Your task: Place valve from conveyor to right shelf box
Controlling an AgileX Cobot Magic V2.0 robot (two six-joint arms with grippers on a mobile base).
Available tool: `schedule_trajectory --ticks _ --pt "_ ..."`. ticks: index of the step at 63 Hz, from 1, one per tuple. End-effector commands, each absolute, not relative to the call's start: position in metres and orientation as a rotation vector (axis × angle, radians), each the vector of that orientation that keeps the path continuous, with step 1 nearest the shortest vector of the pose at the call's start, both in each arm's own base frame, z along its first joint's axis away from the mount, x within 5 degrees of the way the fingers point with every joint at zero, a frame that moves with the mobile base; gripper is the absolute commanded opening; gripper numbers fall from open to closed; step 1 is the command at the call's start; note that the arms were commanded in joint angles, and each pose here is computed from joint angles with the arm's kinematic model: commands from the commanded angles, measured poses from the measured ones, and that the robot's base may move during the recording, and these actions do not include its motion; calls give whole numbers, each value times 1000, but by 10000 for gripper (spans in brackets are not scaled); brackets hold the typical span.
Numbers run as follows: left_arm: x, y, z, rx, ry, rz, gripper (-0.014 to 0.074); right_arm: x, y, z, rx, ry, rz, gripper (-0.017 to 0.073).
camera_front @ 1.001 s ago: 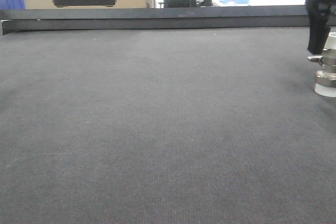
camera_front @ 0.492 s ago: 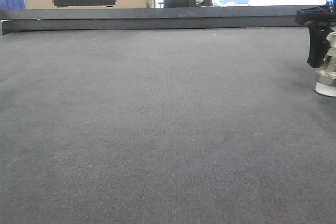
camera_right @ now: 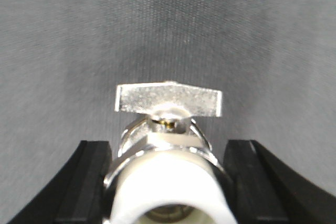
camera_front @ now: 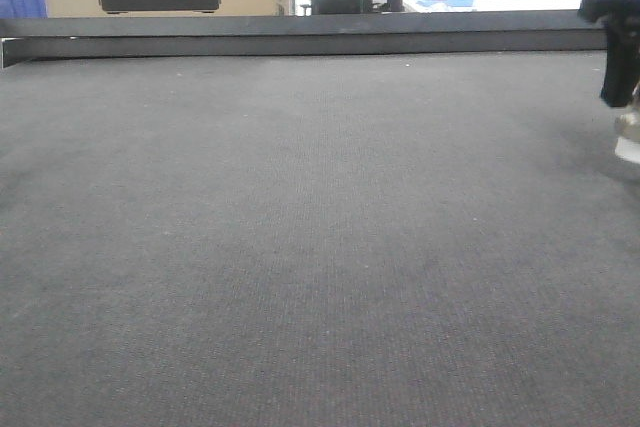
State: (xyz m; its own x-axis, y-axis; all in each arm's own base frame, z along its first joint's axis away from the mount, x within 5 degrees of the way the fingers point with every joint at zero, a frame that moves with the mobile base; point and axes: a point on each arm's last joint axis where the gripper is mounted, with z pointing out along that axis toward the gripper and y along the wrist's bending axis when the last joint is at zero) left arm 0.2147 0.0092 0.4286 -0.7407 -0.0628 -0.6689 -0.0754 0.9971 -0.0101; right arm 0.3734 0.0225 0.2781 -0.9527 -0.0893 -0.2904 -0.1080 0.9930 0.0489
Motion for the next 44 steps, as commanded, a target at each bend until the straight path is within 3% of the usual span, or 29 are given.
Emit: schedule_trajectory --ticks 1,15,27,44 --pt "237 22 430 -117 2478 40 580 357 21 292 -146 2772 87 -155" --pt "298 55 421 -85 2520 50 580 331 21 302 -136 2710 94 -155" --pt "346 67 377 -31 2652 61 580 323 20 312 -135 2676 94 -155" --pt "382 75 320 -2 2782 47 580 322 20 313 -134 2670 94 -155"
